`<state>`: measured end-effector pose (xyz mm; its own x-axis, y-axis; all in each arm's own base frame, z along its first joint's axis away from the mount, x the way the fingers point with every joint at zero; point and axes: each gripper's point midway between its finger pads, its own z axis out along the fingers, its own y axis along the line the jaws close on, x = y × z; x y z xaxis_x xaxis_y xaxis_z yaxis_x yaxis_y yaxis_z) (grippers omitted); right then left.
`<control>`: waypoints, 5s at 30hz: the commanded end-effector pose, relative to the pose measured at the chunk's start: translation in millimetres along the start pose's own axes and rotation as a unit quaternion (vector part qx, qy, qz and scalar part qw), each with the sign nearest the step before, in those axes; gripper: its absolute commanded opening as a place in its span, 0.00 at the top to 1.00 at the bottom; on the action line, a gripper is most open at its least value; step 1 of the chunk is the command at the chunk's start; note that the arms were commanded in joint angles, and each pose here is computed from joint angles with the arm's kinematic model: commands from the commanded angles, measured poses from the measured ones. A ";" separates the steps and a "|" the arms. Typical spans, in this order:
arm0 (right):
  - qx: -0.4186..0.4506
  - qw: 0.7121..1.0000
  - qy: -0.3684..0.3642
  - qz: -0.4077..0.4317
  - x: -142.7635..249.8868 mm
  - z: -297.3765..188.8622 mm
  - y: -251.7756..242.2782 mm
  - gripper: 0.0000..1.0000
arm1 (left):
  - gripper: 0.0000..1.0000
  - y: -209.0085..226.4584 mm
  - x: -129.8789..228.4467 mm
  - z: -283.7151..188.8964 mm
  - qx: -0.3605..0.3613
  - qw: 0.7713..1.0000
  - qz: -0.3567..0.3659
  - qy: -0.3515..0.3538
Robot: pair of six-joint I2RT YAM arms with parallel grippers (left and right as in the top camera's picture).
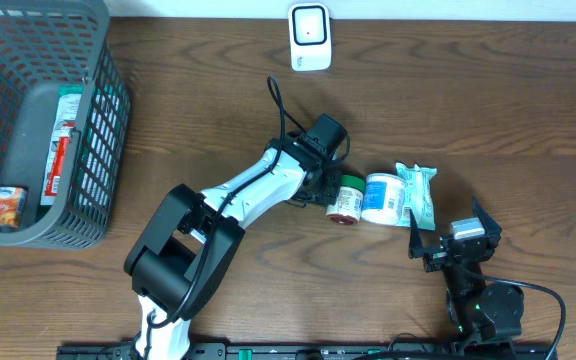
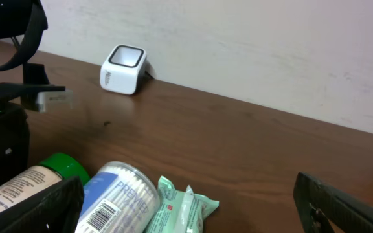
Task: Scan the item barcode
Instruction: 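Hold the jar near the scanner and set it left of the tub, then open the left gripper and swing it back to the basket, then grasp the red sachet in the basket with the left gripper, then carry the red sachet toward the scanner and lower it beside the jar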
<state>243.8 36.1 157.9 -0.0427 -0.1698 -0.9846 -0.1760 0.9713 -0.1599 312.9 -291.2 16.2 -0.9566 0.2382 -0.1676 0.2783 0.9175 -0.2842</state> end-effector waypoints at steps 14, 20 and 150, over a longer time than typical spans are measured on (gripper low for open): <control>-0.004 1.000 -0.001 0.000 0.2 -0.2 1.7 0.01 | 0.77 29.4 -10.7 3.2 -0.067 0.997 -0.004 -0.028; -0.004 1.000 -0.001 0.000 0.2 -0.2 1.7 0.01 | 0.76 34.6 -13.4 2.0 -0.081 0.996 -0.004 -0.035; -0.004 1.000 -0.001 0.000 0.2 -0.2 1.7 0.01 | 0.93 222.8 -26.4 -362.7 0.008 0.943 -0.207 -0.261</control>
<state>243.8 36.1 157.9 -0.0427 -0.1698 -0.9846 -0.1760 0.9713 -0.1599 370.2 72.0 322.5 -0.7321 -0.3788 -0.5662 -0.1835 0.9101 -0.3716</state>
